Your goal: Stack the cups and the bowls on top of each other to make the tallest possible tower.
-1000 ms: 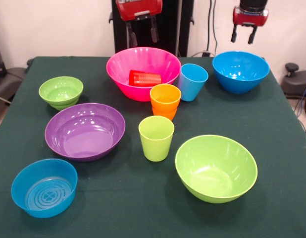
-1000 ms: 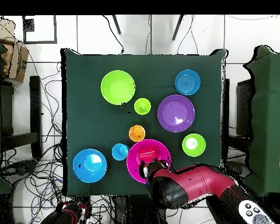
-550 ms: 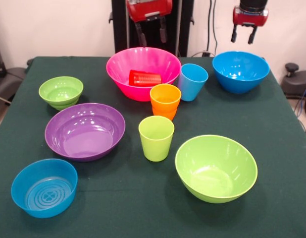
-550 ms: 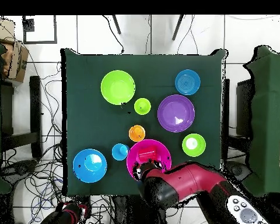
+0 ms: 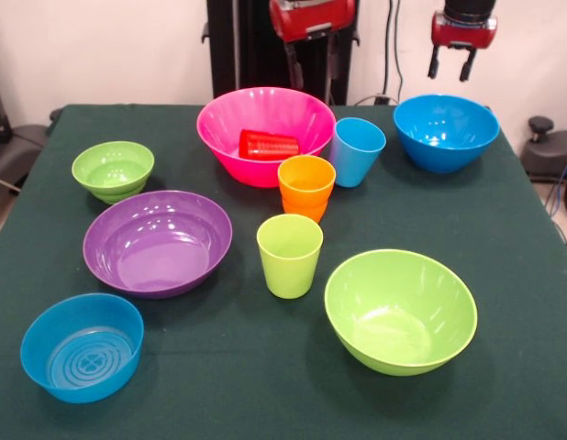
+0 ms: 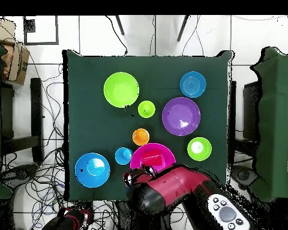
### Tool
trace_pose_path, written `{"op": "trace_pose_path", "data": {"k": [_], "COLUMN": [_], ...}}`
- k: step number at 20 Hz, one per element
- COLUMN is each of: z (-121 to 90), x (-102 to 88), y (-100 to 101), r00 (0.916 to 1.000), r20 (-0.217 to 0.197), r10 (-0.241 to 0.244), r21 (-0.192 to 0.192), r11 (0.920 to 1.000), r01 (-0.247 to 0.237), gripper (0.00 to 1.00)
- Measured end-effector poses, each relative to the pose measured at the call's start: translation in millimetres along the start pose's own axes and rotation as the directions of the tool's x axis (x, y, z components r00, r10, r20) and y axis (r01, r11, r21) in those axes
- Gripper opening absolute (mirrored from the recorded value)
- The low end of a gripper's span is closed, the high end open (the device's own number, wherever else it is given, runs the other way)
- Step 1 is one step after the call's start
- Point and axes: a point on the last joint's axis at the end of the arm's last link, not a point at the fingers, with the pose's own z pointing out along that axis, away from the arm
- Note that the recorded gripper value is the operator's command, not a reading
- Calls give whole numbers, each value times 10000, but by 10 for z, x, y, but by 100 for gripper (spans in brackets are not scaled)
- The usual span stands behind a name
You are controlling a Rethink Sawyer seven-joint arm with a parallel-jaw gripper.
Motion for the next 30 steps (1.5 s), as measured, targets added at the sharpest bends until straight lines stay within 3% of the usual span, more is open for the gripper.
{"op": "trace_pose_path", "data": {"k": [5,6,9,17,20,24,28,30], "z": [-2,-19,-34,-128,-200,-225,-190,-111], "x": [-81,-172,-282,-654,-869,-1026,-1076,-1094], "y": [98,116,104,-5,-66,-71,21,174], "r00": [10000,9991,9970,9822,9700,9657,9706,9759], "r20": [-11,19,104,583,918,1141,1136,1113], "r10": [99,415,771,1786,2249,2334,2122,1877], "r21": [188,263,333,557,638,868,1142,1382], "r11": [9998,9988,9964,9818,9708,9659,9677,9695], "r01": [-99,-416,-774,-1818,-2311,-2438,-2249,-2022], "gripper": [100,100,100,100,100,100,100,100]}}
